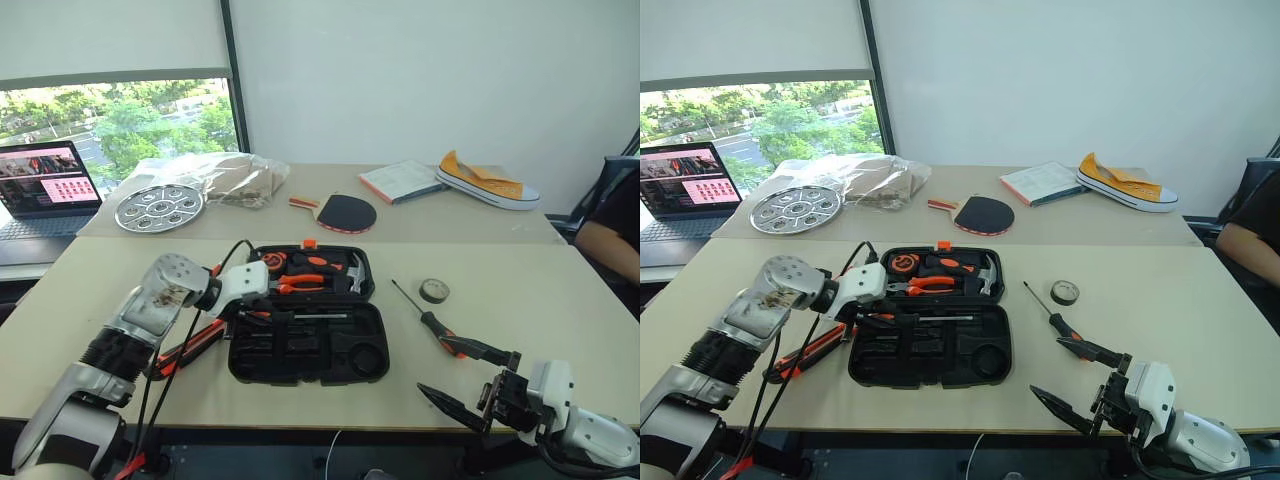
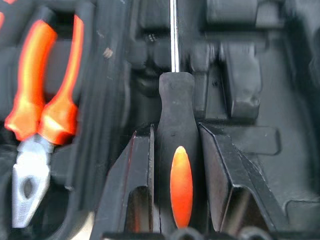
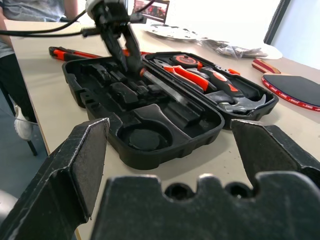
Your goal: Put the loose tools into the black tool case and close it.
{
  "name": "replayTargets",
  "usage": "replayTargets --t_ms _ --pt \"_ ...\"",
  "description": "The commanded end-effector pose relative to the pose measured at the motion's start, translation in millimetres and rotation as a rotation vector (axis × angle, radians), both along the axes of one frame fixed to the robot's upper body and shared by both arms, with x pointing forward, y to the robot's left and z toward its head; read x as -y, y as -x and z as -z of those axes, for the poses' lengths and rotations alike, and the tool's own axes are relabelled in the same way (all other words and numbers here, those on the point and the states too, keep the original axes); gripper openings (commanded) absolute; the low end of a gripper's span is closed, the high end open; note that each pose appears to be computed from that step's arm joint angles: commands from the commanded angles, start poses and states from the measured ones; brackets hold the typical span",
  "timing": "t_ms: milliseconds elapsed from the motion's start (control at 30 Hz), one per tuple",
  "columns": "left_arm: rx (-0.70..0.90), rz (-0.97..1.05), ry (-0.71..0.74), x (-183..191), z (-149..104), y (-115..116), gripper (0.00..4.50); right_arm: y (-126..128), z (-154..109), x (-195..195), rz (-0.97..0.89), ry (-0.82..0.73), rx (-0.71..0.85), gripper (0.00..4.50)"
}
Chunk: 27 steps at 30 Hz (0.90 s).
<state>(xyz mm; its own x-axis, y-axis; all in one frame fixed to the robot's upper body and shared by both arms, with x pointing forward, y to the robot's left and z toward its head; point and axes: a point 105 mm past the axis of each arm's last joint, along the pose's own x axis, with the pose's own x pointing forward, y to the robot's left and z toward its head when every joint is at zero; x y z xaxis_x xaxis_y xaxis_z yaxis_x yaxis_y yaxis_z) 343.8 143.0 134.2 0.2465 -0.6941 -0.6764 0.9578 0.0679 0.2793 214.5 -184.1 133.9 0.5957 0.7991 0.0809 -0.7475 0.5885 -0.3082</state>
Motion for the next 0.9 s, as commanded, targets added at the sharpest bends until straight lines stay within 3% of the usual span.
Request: replayTargets --t_ms 33,200,467,533,667,833,867,900 --pt "0.06 -0.005 -0.059 -1.8 -6.3 -10.9 0.85 3.1 -15.3 0.3 0.015 -0.016 0.06 4.5" --pt "0.08 -0.027 -0.014 15.5 -8.1 -21.5 0.85 6.2 -14.5 -3.0 0.019 -0.022 0.056 4.5" --pt "0.108 0.009 -0.103 13.1 -2.2 -25.2 0.85 6.7 -14.3 -8.9 0.01 -0.03 0.048 4.5" --pt "0.102 0.042 -0.09 15.5 -3.2 -21.6 1.85 6.1 -14.1 -10.1 0.007 -0.031 0.045 4.5" --pt "0.17 0.052 0.062 27.3 -24.8 -22.7 3.01 5.9 -13.6 -11.7 0.002 -0.036 0.038 4.5" --pt "0.212 0.008 0.225 24.5 -44.9 -23.1 3.01 8.0 -11.3 -12.1 -0.003 -0.041 0.021 4.5" --pt "0.204 -0.008 0.218 21.2 -40.5 -23.1 2.48 8.1 -11.0 -11.8 -0.001 -0.042 0.018 4.5" --pt "0.191 -0.01 0.209 19.3 -34.8 -21.5 2.4 8.5 -10.6 -11.6 -0.001 -0.043 0.017 4.5"
